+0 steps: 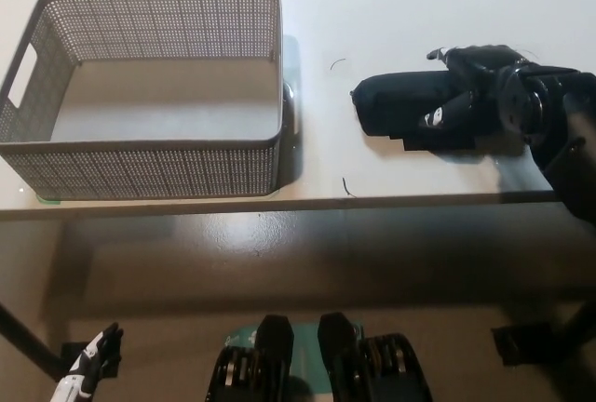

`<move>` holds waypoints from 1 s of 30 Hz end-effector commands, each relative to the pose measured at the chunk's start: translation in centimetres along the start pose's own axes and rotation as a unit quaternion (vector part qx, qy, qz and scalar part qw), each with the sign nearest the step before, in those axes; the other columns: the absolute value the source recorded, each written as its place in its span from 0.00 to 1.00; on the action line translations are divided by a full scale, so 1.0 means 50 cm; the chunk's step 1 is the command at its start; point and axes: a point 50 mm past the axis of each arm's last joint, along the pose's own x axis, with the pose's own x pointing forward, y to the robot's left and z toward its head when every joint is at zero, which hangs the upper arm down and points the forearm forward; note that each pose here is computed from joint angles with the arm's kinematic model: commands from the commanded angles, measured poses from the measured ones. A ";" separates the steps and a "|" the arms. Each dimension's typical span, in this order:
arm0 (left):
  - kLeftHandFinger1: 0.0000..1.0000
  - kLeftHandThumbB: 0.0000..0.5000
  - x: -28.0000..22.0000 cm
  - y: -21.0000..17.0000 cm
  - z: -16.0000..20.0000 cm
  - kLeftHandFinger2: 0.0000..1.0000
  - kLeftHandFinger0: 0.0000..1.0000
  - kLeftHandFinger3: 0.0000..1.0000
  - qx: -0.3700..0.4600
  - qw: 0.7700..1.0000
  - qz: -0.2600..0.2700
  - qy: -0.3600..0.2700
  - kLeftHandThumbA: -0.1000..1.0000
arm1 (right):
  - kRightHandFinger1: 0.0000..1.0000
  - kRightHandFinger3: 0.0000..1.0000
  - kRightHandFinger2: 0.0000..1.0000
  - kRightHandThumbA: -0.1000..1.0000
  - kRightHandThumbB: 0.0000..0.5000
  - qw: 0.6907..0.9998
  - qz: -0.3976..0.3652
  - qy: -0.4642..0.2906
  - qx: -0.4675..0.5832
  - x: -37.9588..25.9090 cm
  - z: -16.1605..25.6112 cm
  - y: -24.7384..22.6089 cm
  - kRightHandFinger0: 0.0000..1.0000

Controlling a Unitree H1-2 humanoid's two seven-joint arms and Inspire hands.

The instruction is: Use the right hand to pick up the pencil case on the right hand side and put it into a grey container on the left side

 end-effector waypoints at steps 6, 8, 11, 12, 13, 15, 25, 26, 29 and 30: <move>1.00 0.67 0.002 0.013 0.014 1.00 1.00 0.97 0.021 0.999 -0.017 -0.025 1.00 | 1.00 1.00 1.00 0.82 1.00 0.998 -0.050 0.003 -0.026 -0.016 0.018 -0.118 1.00; 1.00 0.69 0.005 0.014 0.017 1.00 1.00 0.97 0.023 0.999 -0.020 -0.028 1.00 | 1.00 1.00 1.00 0.81 1.00 0.998 -0.051 0.005 -0.029 -0.014 0.021 -0.124 1.00; 1.00 0.71 0.005 0.014 0.019 1.00 1.00 0.98 0.019 0.999 -0.023 -0.030 1.00 | 1.00 1.00 1.00 0.80 1.00 0.998 -0.051 0.010 -0.036 -0.007 0.030 -0.126 1.00; 1.00 0.72 0.006 0.014 0.019 1.00 1.00 0.97 0.022 0.999 -0.024 -0.031 1.00 | 1.00 1.00 1.00 0.80 1.00 0.998 -0.050 0.015 -0.039 -0.003 0.031 -0.126 1.00; 1.00 0.71 0.008 0.013 0.020 1.00 1.00 0.97 0.021 0.999 -0.024 -0.031 1.00 | 1.00 1.00 1.00 0.80 1.00 0.998 -0.049 0.017 -0.040 0.000 0.030 -0.125 1.00; 1.00 0.69 0.009 0.009 0.022 1.00 1.00 0.96 0.024 0.999 -0.026 -0.034 1.00 | 1.00 1.00 1.00 0.80 1.00 0.998 -0.045 0.023 -0.042 0.006 0.027 -0.119 1.00; 1.00 0.72 0.020 -0.003 0.030 1.00 1.00 0.93 0.032 0.998 -0.038 -0.043 1.00 | 1.00 1.00 1.00 0.73 1.00 0.997 -0.016 0.050 -0.050 0.056 0.018 -0.056 1.00; 1.00 0.72 0.020 -0.004 0.031 1.00 1.00 0.93 0.031 0.998 -0.038 -0.043 1.00 | 1.00 1.00 1.00 0.73 1.00 0.997 -0.014 0.051 -0.050 0.058 0.016 -0.053 1.00; 1.00 0.70 0.027 -0.005 0.033 0.98 1.00 0.89 0.042 0.997 -0.042 -0.046 1.00 | 1.00 1.00 1.00 0.74 1.00 0.997 0.002 0.056 -0.061 0.073 0.017 -0.020 1.00; 1.00 0.72 0.029 -0.007 0.033 0.98 1.00 0.89 0.042 0.997 -0.043 -0.047 1.00 | 1.00 1.00 1.00 0.74 1.00 0.997 0.007 0.058 -0.059 0.079 0.016 -0.007 1.00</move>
